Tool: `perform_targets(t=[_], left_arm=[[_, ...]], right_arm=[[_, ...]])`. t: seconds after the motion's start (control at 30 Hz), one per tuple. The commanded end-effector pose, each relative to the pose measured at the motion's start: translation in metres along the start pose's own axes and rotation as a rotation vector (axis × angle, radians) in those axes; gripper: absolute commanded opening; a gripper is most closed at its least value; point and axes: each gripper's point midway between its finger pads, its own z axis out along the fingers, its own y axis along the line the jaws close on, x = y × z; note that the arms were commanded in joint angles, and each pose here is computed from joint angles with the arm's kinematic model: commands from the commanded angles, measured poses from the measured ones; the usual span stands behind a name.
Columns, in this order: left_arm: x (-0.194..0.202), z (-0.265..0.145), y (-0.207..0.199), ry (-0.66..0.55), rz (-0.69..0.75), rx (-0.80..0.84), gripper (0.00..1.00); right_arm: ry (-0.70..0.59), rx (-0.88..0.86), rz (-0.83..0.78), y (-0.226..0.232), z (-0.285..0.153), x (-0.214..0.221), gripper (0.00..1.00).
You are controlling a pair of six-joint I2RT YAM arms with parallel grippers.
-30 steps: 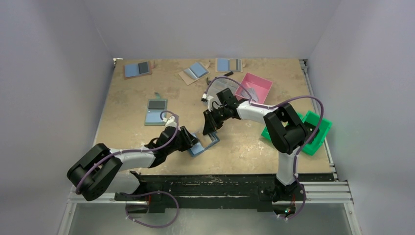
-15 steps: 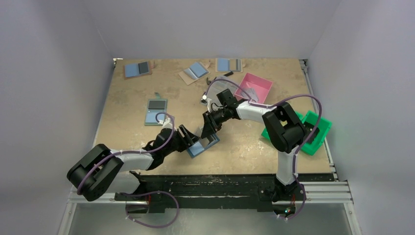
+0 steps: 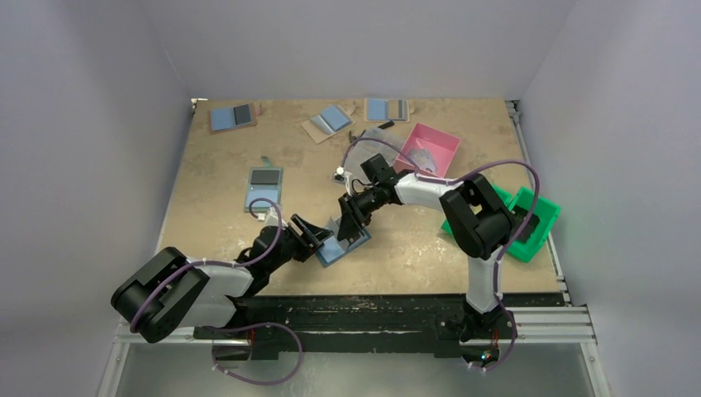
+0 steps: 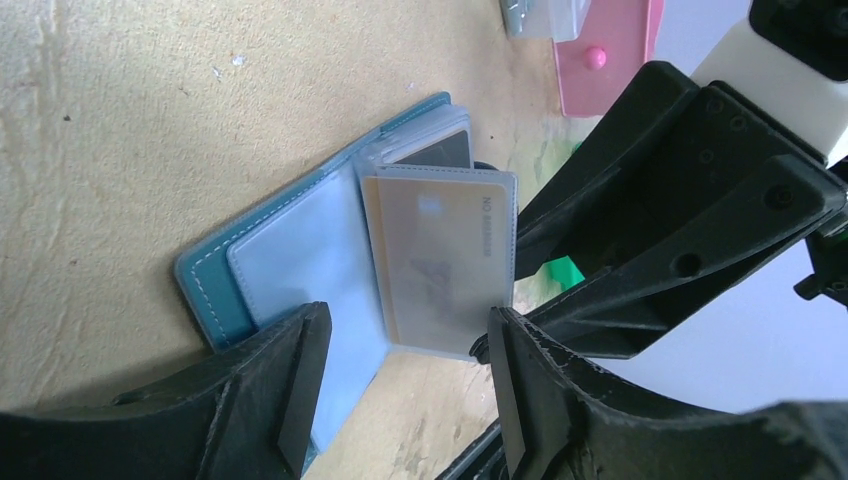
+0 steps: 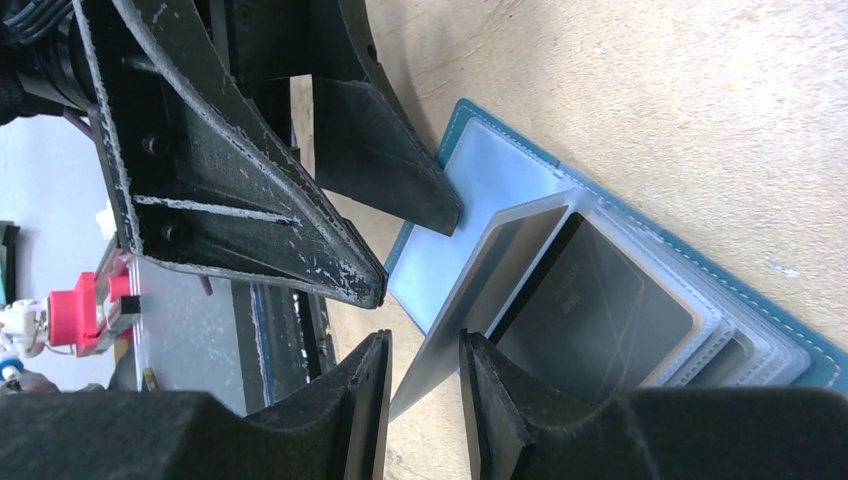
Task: Take the credit cards out of the card holder
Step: Remove the credit card from the card holder.
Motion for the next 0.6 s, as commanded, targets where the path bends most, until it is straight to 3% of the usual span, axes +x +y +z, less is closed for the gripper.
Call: perform_targets(t=[0.0, 0.47, 0.57], left_arm=[[-0.01, -0.002, -0.022, -0.04, -0.046, 0.09, 0.64], [-0.008, -0.002, -0.023, -0.036, -0.11, 0.128, 0.64], [-0.008, 0.0, -0.018, -0.037, -0.117, 0.102, 0.56]], right_arm=[[0.006, -0.032, -0.061, 0.01, 0.003, -0.005, 0.39], [0.031, -0.069, -0.115, 0.027, 0.01, -0.002, 0.4], [0.035, -0.084, -0.131, 0.031, 0.009, -0.002, 0.4]])
